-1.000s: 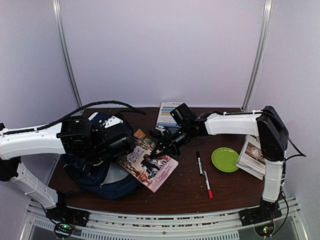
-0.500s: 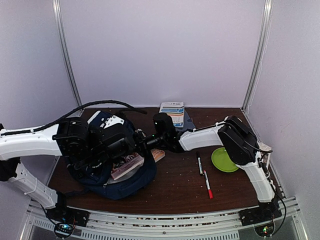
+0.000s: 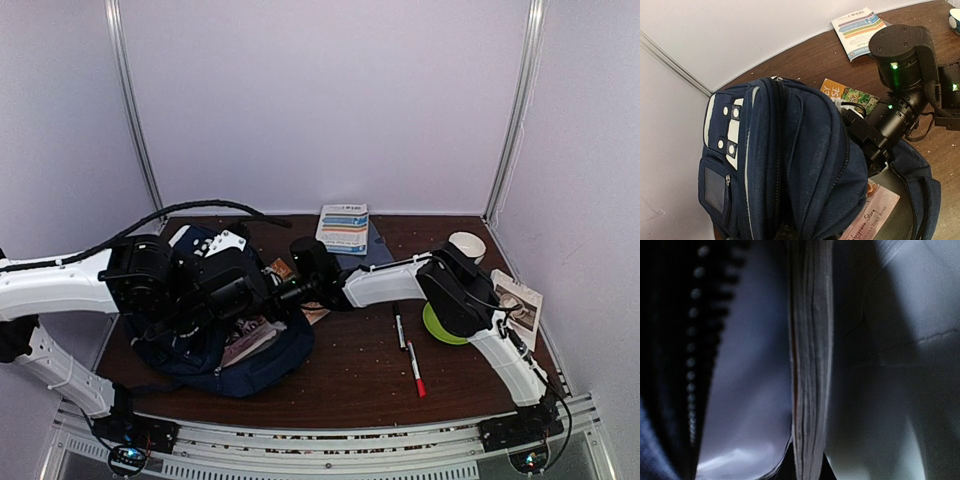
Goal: Pack the student bag
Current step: Place the book in the largest pocket of the bag.
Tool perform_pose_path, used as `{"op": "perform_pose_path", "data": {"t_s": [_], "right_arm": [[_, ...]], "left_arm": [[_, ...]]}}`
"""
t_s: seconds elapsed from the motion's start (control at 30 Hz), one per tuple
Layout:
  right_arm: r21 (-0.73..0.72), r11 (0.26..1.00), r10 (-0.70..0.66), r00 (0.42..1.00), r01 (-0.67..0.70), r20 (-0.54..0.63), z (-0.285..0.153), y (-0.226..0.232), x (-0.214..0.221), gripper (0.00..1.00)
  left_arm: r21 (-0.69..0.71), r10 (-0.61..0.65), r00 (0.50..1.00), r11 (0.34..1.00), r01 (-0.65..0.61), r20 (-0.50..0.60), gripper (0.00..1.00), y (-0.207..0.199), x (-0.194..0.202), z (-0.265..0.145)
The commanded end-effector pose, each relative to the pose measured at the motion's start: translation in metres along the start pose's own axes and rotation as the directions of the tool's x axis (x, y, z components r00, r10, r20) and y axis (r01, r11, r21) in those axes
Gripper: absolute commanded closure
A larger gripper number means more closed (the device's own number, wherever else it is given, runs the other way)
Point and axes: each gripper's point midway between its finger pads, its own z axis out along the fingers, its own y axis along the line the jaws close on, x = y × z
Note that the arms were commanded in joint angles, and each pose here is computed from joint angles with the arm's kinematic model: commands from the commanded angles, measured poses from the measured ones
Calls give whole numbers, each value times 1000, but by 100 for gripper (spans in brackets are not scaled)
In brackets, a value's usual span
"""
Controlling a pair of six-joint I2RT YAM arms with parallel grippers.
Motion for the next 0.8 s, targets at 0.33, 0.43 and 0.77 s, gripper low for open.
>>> {"op": "perform_pose_path", "data": {"t_s": [0.33,0.43,0.77], "right_arm": [[116,984,-166,942,137,293,0,40,-42,82],[158,977,-189,937,147,295,-5,38,-47,71],[197,972,-179,942,126,283,-48,14,-32,52]], "left_arm": [[12,-144,975,990,144,167,100,6,-42,-23],[15,-130,978,992,129,161,100,3,-40,-21],[-9,-53,987,998,55,150,100,13,-18,-15]]}}
